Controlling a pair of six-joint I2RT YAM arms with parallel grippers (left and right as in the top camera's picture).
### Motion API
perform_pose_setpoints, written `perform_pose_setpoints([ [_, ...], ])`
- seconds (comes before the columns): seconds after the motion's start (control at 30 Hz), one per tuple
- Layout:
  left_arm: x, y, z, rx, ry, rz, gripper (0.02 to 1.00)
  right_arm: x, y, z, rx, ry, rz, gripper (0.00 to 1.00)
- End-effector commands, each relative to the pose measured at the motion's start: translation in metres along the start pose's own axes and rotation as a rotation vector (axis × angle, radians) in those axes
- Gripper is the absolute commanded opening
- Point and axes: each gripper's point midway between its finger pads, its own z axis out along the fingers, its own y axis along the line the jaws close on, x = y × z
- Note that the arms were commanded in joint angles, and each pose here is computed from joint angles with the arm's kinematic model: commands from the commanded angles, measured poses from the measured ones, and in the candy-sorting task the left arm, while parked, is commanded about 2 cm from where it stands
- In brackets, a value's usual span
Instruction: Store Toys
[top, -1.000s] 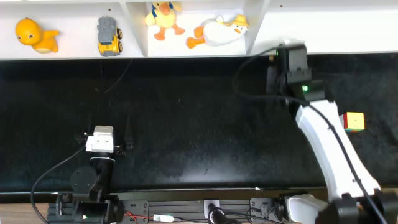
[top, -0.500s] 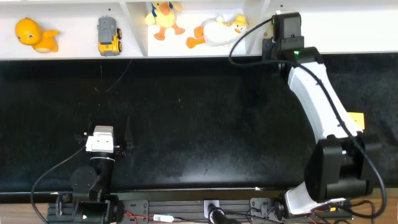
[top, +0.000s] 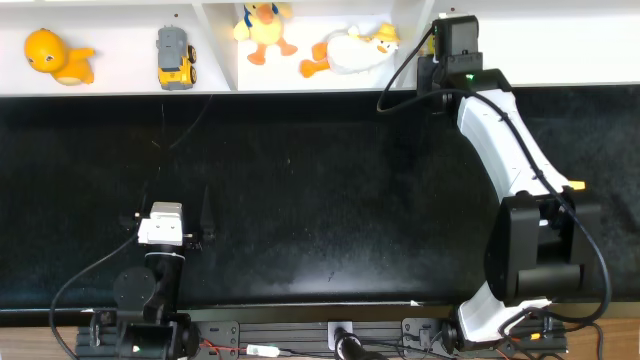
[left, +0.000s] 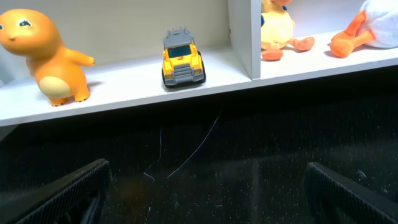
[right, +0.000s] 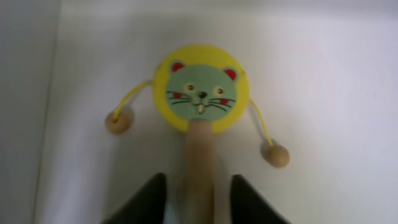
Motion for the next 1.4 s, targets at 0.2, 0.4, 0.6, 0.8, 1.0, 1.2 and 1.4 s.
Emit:
perform_pose_setpoints([
  [0.2,-0.001,0.0,-0.001,0.003,-0.008,-0.008,0.998,-0.002,0.002,-0.043,-0.031,-0.014,-0.005,0.546],
  [0.4,-0.001,0.0,-0.001,0.003,-0.008,-0.008,0.998,0.052,-0.004,-0.084,-0.041,-0.011,0.011,0.641],
  [0.6,-0.001,0.0,-0.001,0.003,-0.008,-0.008,0.998,0.121,-0.02,-0.126,-0.037,0.03,0.019,0.996],
  [0.8,-0.001,0.0,-0.001,0.003,-0.008,-0.008,0.996,0.154,-0.029,-0.156,-0.037,0.023,0.02,0.996],
  [1.0,-0.001,0.0,-0.001,0.003,-0.008,-0.008,0.996,0.153,-0.036,-0.188,-0.053,-0.126,0.05,0.998],
  [1.2,-0.001,0.0,-0.001,0.003,-0.008,-0.008,0.996,0.146,-0.041,-0.206,-0.059,-0.209,0.07,0.993],
  [1.4,-0.001,0.0,-0.001,0.003,-0.008,-0.008,0.998,0.148,-0.043,-0.205,-0.054,-0.204,0.077,0.993],
])
